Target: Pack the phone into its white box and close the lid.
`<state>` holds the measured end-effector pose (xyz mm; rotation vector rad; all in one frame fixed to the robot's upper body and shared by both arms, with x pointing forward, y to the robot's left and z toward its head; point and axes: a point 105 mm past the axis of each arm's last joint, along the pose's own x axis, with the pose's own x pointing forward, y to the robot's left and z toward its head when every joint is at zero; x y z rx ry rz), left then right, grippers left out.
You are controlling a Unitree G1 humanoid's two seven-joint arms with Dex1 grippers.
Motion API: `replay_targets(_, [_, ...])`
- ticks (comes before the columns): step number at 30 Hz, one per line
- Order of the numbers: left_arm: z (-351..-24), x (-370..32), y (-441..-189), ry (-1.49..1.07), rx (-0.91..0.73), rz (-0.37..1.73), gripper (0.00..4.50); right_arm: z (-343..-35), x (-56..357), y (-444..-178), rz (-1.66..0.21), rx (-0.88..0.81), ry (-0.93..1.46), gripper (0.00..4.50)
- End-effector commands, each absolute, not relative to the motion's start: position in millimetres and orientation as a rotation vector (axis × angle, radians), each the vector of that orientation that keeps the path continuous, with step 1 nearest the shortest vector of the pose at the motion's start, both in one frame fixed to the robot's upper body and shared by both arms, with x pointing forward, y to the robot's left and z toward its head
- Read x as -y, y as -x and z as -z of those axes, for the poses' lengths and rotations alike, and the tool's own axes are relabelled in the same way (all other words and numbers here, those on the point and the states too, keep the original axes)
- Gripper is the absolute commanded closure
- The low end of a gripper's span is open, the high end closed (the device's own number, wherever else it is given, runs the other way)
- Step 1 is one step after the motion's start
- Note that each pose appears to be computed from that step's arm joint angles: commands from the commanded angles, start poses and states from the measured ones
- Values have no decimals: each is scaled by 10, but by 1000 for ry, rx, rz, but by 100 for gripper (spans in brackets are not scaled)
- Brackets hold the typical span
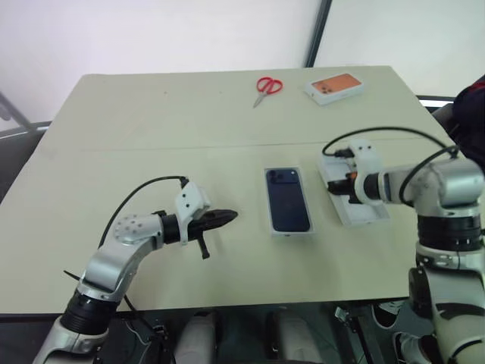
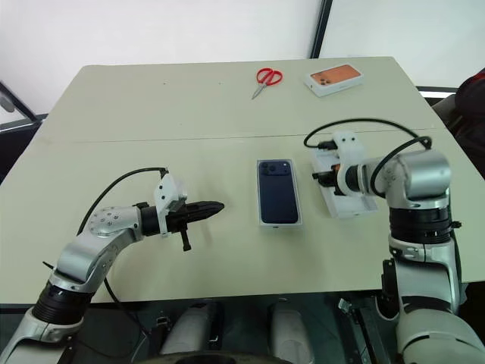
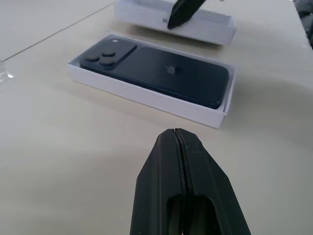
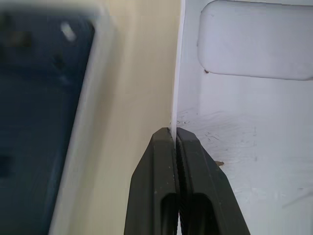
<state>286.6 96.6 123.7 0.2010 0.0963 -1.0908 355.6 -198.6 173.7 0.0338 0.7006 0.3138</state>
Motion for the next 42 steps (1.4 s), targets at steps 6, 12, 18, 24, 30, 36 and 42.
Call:
replay_targets(6, [-1340,-1266,-3081,-188,-65,950,450,-2530,986,-3296,-945,-452,-414,447])
replay_targets(12, [-1398,-1343,-3151,-183,-47,915,450,-2318,419,-3052,-984,-553,-734,447])
replay_targets(18, [-1427,-1388,-3144,-182,-39,895,450,-1965,257,-2944,-844,-650,-864,447])
replay_targets(24, [-1447,-1304,-3136,-176,-28,902,450,-1686,521,-3045,-690,-724,-853,447])
replay_targets(30, [-1432,-961,-3073,-137,-21,1001,450,-1828,701,-3137,-685,-661,-823,259])
replay_targets(36, [-1406,-653,-3018,-114,-21,1081,450,-1895,854,-3129,-670,-636,-673,1])
replay_targets(42, [-1360,-367,-3040,-98,-46,1123,450,-2086,1197,-3239,-606,-514,-378,1])
